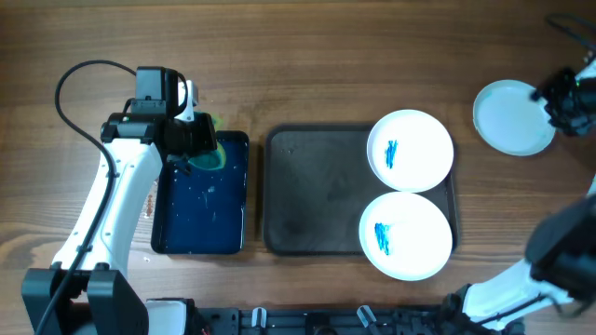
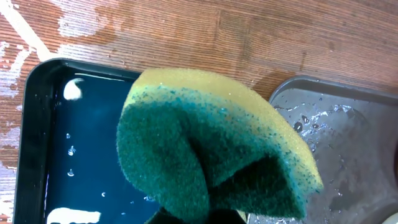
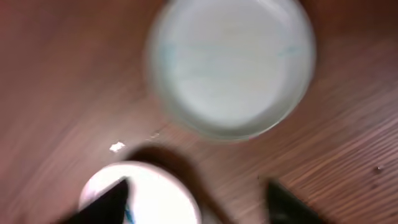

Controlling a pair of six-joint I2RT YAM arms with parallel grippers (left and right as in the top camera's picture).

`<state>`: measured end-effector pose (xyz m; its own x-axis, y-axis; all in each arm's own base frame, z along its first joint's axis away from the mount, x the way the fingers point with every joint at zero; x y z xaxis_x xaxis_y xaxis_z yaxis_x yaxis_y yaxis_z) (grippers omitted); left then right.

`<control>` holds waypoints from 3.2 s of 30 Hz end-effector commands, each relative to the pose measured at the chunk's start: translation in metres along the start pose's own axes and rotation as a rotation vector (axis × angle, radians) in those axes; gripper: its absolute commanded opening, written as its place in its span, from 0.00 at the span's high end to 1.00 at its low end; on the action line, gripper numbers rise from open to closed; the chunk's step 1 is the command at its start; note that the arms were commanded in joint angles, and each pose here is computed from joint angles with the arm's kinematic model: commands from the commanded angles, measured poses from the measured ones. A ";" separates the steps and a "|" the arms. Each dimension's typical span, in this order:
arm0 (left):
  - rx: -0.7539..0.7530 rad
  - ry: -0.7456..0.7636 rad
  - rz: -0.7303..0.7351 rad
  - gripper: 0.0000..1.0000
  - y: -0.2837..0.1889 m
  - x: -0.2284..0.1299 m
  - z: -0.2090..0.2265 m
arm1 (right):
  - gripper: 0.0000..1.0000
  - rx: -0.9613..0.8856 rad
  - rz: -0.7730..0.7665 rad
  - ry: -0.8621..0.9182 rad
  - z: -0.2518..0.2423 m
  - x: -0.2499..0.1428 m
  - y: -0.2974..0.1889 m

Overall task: Clean dirty plates on tray and stack at the side
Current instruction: 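Grasp the upper white plate's rim with the right gripper and pull it left, then scrub the second plate with the sponge in the left gripper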

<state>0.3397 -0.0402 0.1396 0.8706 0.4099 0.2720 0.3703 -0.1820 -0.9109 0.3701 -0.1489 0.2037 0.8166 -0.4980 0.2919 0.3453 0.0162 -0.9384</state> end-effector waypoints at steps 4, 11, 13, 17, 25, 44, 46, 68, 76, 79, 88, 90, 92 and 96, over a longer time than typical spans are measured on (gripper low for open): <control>-0.020 0.023 -0.015 0.96 -0.004 0.006 -0.008 | 0.00 0.084 0.233 -0.089 0.057 -0.066 0.026; -0.020 0.022 -0.014 0.96 -0.004 0.006 -0.008 | 0.02 0.190 0.341 -0.079 0.063 -0.115 0.084; -0.018 0.021 -0.010 0.96 -0.004 0.005 -0.007 | 0.05 0.185 0.367 -0.074 0.058 -0.129 0.097; -0.015 0.020 -0.005 0.96 -0.004 0.004 -0.007 | 0.02 0.175 0.361 -0.079 0.053 -0.135 0.107; -0.015 0.021 -0.006 0.96 -0.004 0.004 -0.007 | 0.28 0.124 0.354 -0.049 0.045 -0.137 0.113; -0.017 0.021 -0.008 0.96 -0.004 0.005 -0.007 | 0.37 0.196 0.258 -0.054 0.059 -0.137 0.142; -0.017 0.021 -0.008 0.96 -0.004 0.005 -0.007 | 0.39 0.207 0.251 -0.081 0.067 -0.140 0.145; -0.015 0.020 -0.005 0.96 -0.004 0.004 -0.007 | 0.96 0.249 0.231 -0.244 0.081 -0.169 0.167; -0.037 0.020 0.006 0.96 -0.004 0.002 -0.010 | 0.95 0.336 0.203 -0.656 0.152 -0.205 0.167; -0.125 0.020 0.051 0.96 -0.005 -0.005 -0.023 | 0.96 0.327 0.211 -0.734 0.165 -0.220 0.166; -0.324 -0.032 0.120 0.96 0.005 -0.018 -0.084 | 0.95 0.326 0.216 -0.755 0.170 -0.226 0.166; -0.328 -0.045 0.128 0.91 0.012 -0.019 -0.089 | 0.95 0.325 0.217 -0.755 0.170 -0.226 0.166; -0.356 -0.058 0.172 0.96 0.020 -0.024 -0.095 | 0.95 0.325 0.218 -0.755 0.170 -0.226 0.166; -0.445 -0.048 0.323 0.96 0.037 -0.045 -0.109 | 0.95 0.325 0.218 -0.755 0.170 -0.226 0.166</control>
<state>0.3521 -0.1371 0.1293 0.9235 0.3764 0.0746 0.2844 -0.5409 -0.7915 0.3263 0.1162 0.0214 0.9294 0.2353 0.2843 0.1851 0.3692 -0.9107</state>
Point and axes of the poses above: each gripper's point midway between its finger pads, its own y axis out along the fingers, its own z axis along the line the jaws close on, x = y × z, the point moved 2 cm from there along -y, back along the fingers, and after that the axes turned 13 degrees about -y, right-handed, at the moved point
